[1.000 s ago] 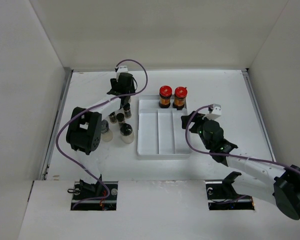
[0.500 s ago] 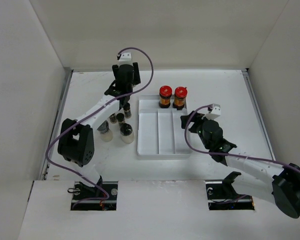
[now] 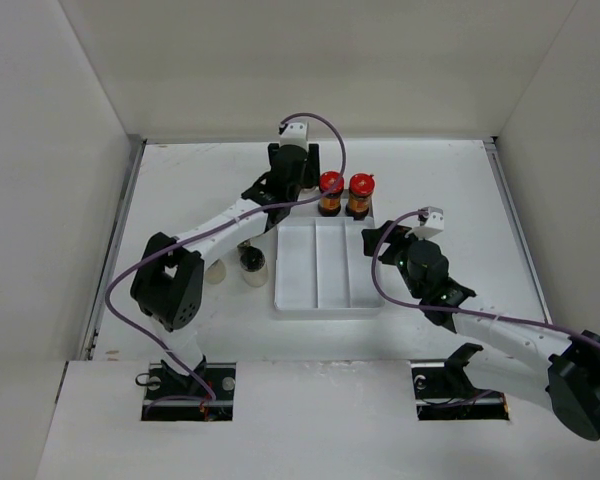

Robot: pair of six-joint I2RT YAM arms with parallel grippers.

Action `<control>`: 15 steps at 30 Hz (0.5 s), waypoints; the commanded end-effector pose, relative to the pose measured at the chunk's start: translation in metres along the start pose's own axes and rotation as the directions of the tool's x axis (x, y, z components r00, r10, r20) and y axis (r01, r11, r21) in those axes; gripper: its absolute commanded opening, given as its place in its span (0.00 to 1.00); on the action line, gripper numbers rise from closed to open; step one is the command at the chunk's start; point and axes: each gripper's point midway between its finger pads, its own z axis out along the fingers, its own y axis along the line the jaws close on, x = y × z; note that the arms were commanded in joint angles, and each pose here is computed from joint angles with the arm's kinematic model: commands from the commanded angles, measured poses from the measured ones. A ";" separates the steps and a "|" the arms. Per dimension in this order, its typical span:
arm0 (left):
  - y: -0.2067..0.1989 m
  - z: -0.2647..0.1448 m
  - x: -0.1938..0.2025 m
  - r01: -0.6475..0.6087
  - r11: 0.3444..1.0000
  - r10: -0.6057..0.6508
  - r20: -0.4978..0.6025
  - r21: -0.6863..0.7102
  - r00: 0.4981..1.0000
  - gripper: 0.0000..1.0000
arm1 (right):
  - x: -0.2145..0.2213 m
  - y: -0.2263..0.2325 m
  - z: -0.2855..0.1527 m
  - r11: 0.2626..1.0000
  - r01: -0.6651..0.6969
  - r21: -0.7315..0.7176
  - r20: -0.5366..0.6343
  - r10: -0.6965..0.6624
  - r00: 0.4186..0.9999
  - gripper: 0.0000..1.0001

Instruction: Organize the condiment bottles

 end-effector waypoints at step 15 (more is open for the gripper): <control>0.013 0.018 0.047 0.004 0.997 -0.004 -0.010 -0.077 1.000 0.39 | -0.015 0.012 -0.001 0.999 -0.032 -0.040 0.053 0.034 0.998 0.85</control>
